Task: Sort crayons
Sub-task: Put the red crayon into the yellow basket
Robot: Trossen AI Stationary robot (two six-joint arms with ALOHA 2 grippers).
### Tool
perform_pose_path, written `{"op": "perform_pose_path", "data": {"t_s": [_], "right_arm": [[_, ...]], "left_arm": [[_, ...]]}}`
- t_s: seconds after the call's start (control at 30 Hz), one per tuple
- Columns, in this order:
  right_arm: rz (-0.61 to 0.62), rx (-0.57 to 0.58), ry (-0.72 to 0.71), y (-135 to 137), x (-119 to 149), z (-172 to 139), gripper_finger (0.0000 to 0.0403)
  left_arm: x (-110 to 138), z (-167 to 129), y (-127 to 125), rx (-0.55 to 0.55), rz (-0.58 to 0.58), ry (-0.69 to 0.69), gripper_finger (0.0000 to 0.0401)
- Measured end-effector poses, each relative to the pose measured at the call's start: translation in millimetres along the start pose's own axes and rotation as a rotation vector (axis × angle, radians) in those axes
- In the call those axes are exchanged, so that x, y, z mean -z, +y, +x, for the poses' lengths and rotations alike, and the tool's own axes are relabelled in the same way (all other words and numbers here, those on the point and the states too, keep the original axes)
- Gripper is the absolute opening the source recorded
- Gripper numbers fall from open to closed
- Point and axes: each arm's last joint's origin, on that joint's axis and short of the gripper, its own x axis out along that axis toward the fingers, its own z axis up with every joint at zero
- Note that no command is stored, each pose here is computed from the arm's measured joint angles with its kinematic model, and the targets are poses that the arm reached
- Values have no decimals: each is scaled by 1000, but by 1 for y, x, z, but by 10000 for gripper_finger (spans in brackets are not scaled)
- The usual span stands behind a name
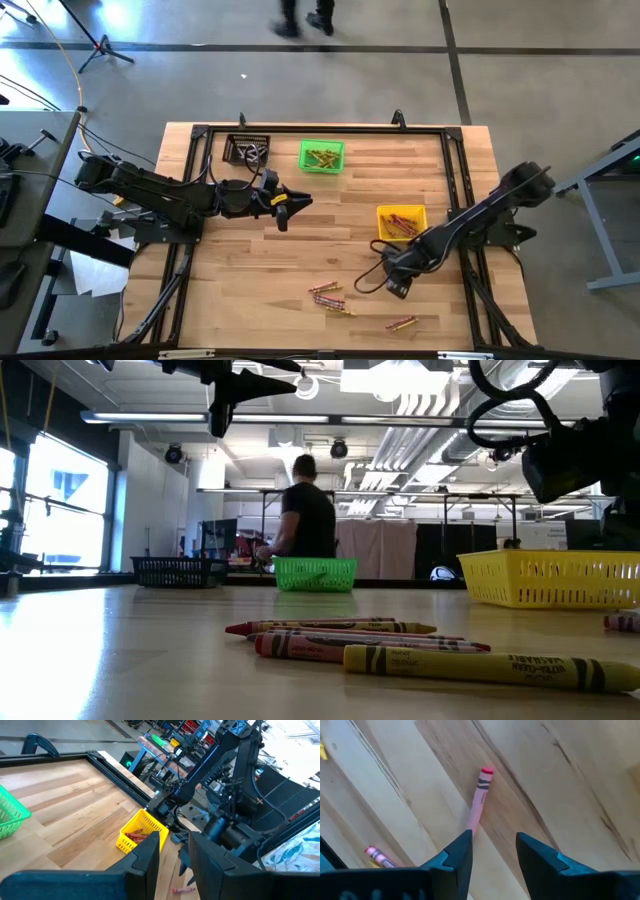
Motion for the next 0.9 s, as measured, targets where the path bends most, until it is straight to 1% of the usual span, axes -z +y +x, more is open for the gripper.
{"op": "perform_pose_path", "data": {"t_s": [0.13, 0.23, 0.37, 0.53, 0.6, 0.73, 0.83, 0.9], "right_arm": [[-3, 15, 8, 8, -4, 7, 138], [-8, 28, 26, 14, -3, 14, 138], [-34, 0, 51, 27, -3, 21, 138], [-59, 13, 62, 35, -4, 25, 138], [-18, 15, 60, 37, -5, 25, 138], [49, -25, 14, 43, -9, 24, 138], [80, -7, -33, 44, -8, 25, 138], [77, 8, -39, 43, -7, 27, 138]], "left_arm": [[0, 0, 0, 1, 0, 1, 92], [1, 0, -1, 31, -7, 25, 92], [2, 0, -2, 63, -37, 54, 92], [3, 0, -2, 67, -31, 69, 92], [4, 0, -1, 57, -6, 81, 92], [8, 0, 3, 32, 83, 117, 92], [10, -1, 4, 21, 132, 141, 92], [12, -1, 5, 34, 150, 172, 92]]}}
